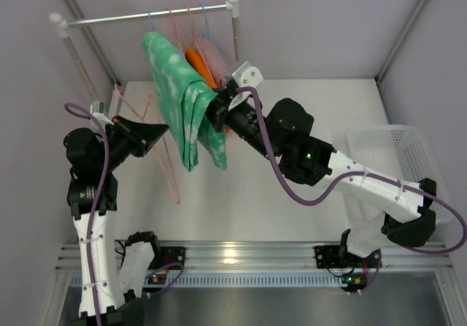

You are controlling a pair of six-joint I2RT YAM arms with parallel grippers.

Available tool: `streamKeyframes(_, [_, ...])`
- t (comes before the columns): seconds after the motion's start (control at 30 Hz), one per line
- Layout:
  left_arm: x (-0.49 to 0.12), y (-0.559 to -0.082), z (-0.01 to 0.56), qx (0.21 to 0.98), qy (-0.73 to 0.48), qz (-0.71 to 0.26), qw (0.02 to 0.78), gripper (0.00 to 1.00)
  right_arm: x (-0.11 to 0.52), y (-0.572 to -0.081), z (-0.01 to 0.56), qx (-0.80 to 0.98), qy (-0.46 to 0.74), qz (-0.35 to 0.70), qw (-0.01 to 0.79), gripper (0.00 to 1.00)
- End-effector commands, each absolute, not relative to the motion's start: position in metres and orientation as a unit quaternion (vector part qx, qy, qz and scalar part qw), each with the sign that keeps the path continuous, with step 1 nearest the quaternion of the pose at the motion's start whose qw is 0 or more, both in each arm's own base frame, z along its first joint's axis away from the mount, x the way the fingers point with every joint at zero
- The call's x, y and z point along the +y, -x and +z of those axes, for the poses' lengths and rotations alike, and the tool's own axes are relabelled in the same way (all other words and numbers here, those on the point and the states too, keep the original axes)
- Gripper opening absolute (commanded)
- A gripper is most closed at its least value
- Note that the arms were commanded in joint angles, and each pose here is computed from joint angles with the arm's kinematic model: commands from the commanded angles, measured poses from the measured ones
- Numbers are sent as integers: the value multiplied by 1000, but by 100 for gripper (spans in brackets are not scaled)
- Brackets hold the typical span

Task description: Remove the trousers from the hanger

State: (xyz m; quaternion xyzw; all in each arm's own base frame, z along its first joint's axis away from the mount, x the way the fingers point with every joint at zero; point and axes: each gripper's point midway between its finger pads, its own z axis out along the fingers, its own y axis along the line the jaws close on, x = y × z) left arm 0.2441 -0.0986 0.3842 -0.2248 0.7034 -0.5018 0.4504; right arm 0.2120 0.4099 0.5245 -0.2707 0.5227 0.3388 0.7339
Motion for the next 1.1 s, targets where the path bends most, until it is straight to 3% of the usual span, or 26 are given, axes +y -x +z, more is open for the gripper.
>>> streamKeyframes(0.0, [-97, -235, 375, 712, 217, -482, 462, 0, 336, -188, 640, 418, 162, 386, 806, 0])
streamKeyframes(0.3, [-97, -221, 367, 724, 200, -460, 474, 0, 276, -218, 646, 440, 95, 318, 834, 0])
streamKeyframes(0.67, [-96, -217, 367, 726, 195, -450, 482, 0, 138, -228, 651, 439, 22, 172, 882, 0])
streamKeyframes(1.07, [-97, -220, 361, 725, 194, -458, 477, 0, -13, -226, 579, 558, -63, -153, 813, 0])
